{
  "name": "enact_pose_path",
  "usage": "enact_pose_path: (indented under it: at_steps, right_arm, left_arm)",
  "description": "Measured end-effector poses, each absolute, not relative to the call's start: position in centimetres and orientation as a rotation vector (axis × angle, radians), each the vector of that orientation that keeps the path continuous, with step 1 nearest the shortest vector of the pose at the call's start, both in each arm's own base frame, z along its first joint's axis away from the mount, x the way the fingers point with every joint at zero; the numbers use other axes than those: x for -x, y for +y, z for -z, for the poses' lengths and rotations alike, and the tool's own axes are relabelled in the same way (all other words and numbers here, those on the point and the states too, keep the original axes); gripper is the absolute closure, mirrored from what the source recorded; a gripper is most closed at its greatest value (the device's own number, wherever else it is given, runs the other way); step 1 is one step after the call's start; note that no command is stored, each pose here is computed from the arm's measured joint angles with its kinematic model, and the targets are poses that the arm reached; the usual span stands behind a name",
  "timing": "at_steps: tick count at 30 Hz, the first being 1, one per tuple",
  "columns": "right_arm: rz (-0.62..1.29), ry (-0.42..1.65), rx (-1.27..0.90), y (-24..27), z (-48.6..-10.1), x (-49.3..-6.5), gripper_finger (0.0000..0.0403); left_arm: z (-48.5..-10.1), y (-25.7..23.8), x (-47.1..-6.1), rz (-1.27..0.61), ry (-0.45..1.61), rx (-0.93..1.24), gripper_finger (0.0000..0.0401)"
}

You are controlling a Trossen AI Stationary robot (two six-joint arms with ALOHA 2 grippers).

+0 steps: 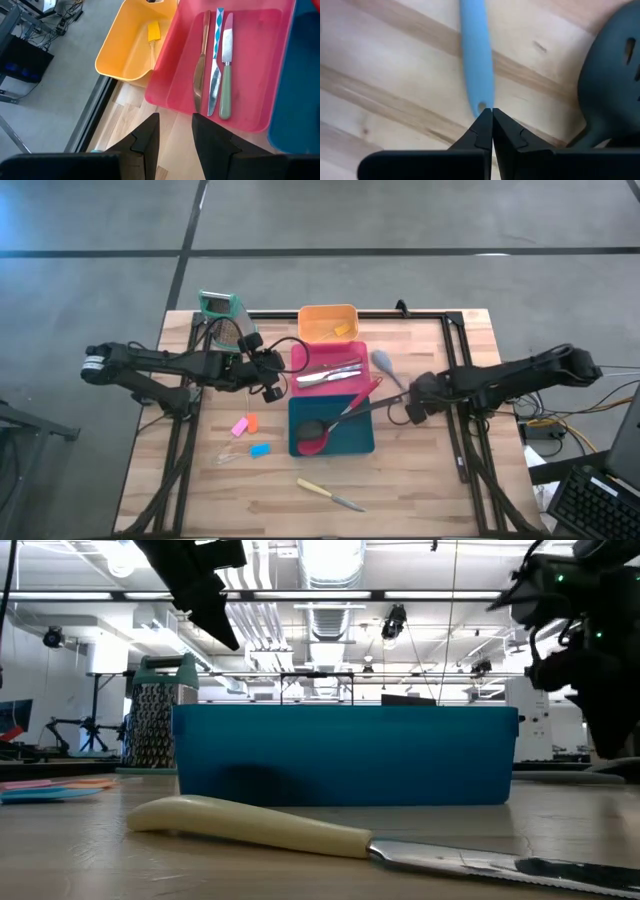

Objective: Pick & Place Kitchen Items
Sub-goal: Put the gray spoon into the blue bin

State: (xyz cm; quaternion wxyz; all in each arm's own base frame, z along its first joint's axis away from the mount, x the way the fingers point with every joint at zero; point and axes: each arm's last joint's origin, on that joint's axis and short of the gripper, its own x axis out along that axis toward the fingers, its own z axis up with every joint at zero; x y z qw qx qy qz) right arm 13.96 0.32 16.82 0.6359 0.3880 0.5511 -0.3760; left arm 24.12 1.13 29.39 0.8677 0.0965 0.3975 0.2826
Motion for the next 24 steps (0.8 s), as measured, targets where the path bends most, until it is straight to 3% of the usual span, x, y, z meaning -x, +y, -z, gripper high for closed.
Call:
enact_pose_path:
  at_steps: [14,24]
  right_arm:
    - [0.785,1.146,-0.788,0.0,-17.5,-14.4,0.0391]
    - [0.816,1.304,-0.712,0.0,-15.4,-15.3,0.0282]
  left_arm:
    - [-29.4,1.1,-24.2,-0.592,0.826,-0.200,0.0282]
    - [-29.4,1.1,-24.2,-0.593,0.826,-0.200,0.0282]
